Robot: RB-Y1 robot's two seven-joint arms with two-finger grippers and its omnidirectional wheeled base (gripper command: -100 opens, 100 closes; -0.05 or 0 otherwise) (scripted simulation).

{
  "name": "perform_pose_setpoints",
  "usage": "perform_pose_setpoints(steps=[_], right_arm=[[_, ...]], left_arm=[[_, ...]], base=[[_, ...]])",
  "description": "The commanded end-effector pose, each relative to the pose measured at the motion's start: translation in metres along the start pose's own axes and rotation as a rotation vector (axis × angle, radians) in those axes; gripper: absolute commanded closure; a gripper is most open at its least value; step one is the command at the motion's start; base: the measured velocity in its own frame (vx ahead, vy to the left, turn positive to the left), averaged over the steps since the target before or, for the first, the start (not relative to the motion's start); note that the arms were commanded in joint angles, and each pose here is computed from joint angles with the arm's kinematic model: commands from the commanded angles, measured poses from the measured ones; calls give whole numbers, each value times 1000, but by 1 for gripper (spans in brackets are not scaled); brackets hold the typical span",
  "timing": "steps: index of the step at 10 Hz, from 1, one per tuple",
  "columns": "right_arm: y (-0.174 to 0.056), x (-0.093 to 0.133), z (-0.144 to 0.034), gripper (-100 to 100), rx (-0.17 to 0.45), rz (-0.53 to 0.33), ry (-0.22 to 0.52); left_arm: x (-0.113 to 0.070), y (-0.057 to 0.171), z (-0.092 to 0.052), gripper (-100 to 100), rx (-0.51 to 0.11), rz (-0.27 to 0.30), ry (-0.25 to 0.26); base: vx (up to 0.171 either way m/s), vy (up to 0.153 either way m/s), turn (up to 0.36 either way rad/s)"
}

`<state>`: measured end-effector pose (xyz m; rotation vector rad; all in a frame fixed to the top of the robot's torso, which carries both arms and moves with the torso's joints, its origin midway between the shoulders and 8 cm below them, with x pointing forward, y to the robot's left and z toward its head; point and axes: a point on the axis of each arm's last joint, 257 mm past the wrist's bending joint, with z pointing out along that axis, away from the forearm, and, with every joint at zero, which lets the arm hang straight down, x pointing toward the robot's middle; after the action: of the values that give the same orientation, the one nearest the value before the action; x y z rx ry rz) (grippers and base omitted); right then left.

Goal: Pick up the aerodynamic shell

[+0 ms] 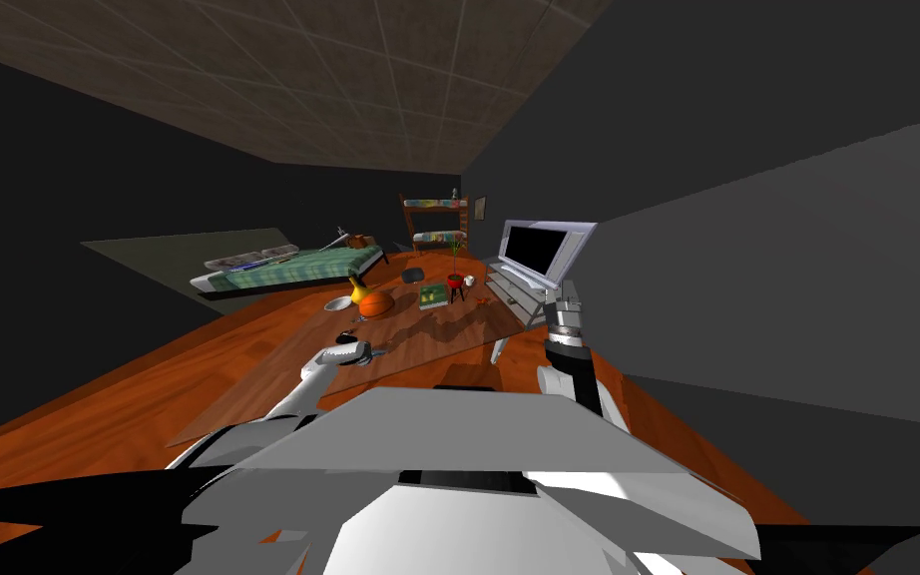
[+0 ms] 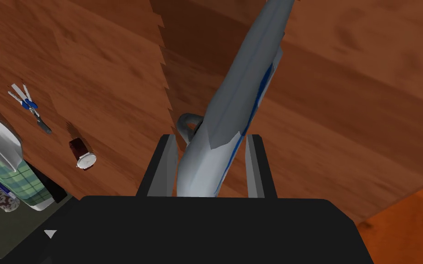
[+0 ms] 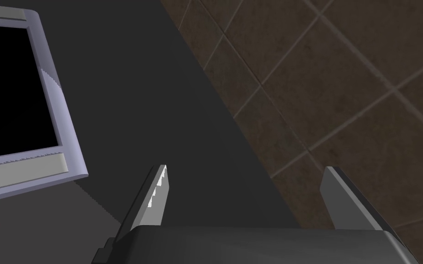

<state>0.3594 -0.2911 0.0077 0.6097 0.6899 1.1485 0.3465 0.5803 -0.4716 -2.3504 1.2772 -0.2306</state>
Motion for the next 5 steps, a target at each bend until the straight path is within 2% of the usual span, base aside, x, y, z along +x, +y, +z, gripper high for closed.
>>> perform_pose_setpoints(steps=[1,2,4,5], right_arm=[[0,0,0,0,0,0,0],[0,0,0,0,0,0,0],[0,0,0,0,0,0,0],[0,0,0,0,0,0,0]], left_arm=[[0,0,0,0,0,0,0],[-2,-7,-6,100,0,0,0],[-2,-9,-7,100,2,2,0],[-2,-9,-7,0,0,1,0]], base=[[0,0,0],[-28,-26,-2],[-37,-23,3],[0,0,0]])
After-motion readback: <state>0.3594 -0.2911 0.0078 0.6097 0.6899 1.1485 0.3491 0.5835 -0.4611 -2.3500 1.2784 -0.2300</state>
